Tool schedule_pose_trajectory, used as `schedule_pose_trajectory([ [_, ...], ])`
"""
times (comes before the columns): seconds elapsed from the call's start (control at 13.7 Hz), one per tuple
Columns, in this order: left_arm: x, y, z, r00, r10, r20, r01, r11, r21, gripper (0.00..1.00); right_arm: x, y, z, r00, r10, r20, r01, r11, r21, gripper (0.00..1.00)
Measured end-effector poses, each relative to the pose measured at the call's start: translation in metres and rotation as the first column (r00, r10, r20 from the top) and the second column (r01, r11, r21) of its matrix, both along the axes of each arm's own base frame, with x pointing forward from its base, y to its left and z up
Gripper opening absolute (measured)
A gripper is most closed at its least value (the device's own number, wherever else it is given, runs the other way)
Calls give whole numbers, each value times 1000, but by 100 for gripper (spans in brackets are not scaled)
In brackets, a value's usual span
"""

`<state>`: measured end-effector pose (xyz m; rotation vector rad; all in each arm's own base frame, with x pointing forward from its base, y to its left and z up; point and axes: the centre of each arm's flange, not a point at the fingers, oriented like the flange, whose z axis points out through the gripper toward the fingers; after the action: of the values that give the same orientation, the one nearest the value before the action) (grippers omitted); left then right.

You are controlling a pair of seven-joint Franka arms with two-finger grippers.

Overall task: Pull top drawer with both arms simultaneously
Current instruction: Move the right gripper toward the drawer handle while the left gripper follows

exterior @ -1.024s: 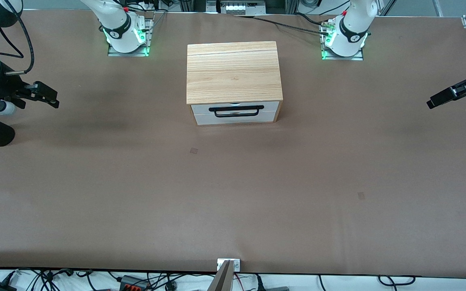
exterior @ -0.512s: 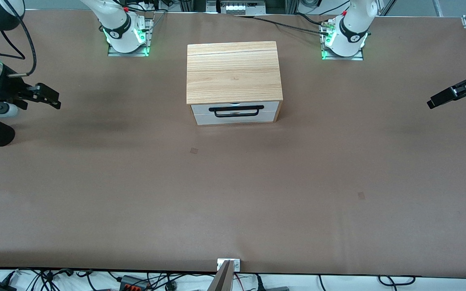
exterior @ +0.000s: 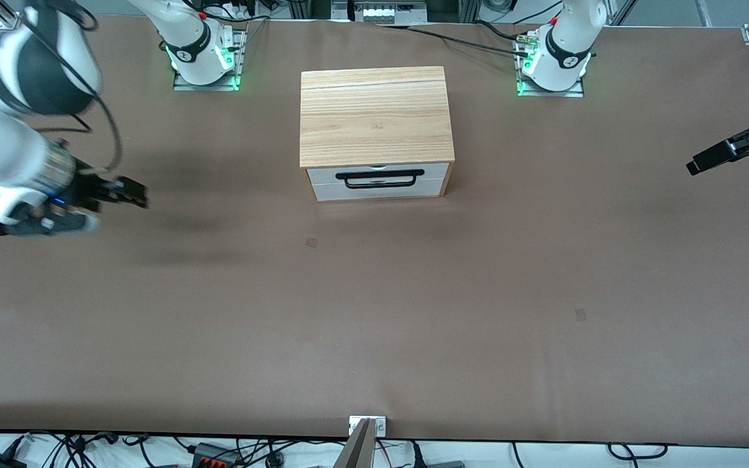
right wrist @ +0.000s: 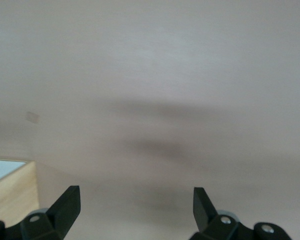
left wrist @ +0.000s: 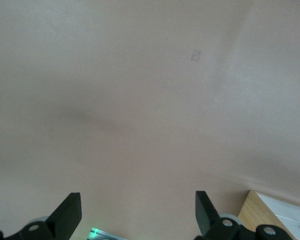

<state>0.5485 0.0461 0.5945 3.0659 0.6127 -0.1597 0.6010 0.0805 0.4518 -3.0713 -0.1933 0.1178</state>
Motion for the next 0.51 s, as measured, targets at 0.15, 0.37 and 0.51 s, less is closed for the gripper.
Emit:
schedule_pose_trajectory([
  [0.15,1,1,-2,1000,6,-1,-6,1000,-21,100,0,44,-20,999,45,-14,-44,998,41,100],
  [0.37,9,0,-8,1000,9,-4,-9,999,-51,100,-4,102,-46,997,38,-60,-25,980,197,100],
  [0.51,18,-8,-8,1000,3,2,-3,995,-100,100,-4,118,-63,994,23,-105,8,959,284,100],
])
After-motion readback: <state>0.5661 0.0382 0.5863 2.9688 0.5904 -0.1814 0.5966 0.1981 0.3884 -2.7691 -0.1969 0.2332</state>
